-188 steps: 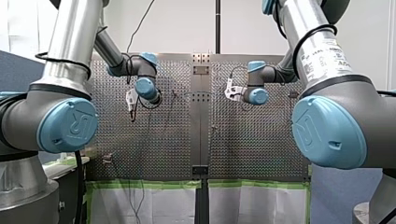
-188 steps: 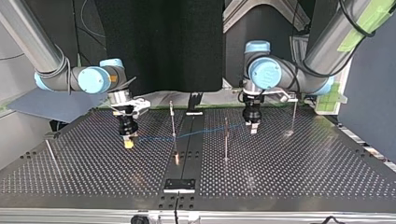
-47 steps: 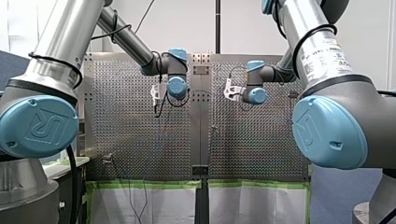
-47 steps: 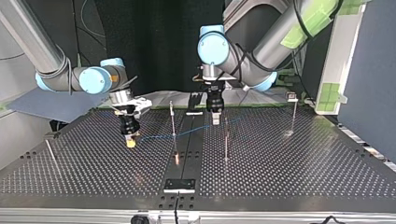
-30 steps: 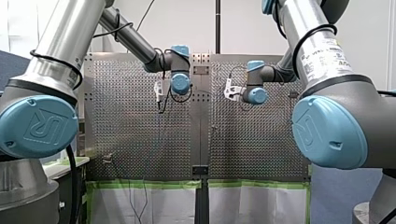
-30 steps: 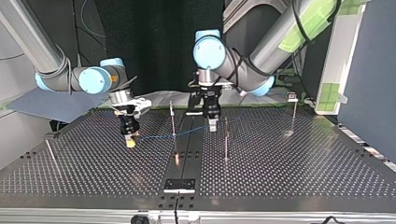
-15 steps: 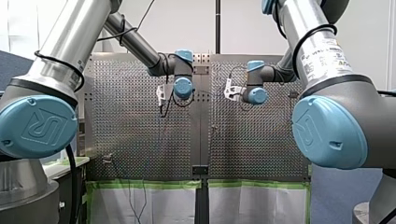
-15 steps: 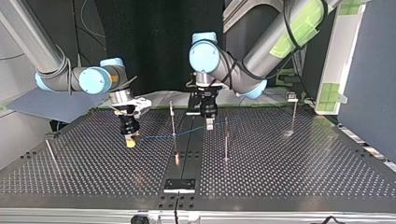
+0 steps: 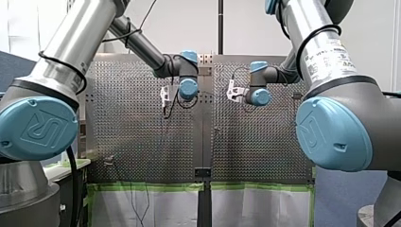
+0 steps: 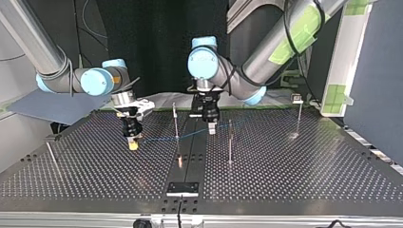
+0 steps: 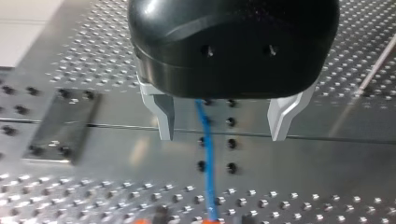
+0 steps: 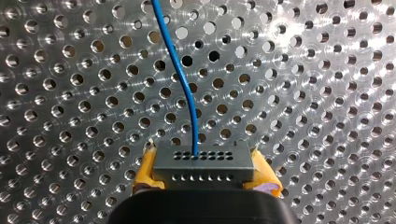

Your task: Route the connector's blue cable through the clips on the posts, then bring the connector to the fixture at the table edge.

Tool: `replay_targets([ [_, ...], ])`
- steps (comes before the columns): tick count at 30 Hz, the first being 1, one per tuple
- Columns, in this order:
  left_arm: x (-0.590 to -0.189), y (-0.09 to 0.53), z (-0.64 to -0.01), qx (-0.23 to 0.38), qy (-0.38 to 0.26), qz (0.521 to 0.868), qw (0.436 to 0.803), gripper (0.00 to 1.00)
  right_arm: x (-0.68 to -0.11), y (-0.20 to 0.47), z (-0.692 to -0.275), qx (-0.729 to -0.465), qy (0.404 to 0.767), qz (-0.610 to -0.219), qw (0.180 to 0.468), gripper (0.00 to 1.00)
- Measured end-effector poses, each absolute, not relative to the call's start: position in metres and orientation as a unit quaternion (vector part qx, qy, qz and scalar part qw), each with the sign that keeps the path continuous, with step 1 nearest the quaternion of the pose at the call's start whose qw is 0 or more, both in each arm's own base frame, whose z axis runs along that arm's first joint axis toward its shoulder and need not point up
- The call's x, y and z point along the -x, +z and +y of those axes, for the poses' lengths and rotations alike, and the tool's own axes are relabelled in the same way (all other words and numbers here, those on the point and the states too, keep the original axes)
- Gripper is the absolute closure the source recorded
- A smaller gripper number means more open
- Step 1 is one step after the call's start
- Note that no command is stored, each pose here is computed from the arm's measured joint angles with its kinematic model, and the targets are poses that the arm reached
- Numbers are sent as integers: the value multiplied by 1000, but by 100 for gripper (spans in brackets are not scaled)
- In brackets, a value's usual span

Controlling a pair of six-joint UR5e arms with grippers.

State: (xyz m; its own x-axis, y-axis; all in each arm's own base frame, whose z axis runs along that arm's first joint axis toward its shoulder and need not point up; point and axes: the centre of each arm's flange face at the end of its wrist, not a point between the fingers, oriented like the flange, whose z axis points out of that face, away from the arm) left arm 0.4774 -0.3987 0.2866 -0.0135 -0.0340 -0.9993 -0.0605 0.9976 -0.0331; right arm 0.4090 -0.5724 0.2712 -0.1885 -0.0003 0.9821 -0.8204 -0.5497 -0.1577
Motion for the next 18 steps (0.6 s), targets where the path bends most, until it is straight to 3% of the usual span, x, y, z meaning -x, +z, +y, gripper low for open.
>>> replay_targets([
  [18, -497, 293, -408, 51, 9, 706, 706, 0, -409, 271, -572, -562, 678, -366, 302, 100],
])
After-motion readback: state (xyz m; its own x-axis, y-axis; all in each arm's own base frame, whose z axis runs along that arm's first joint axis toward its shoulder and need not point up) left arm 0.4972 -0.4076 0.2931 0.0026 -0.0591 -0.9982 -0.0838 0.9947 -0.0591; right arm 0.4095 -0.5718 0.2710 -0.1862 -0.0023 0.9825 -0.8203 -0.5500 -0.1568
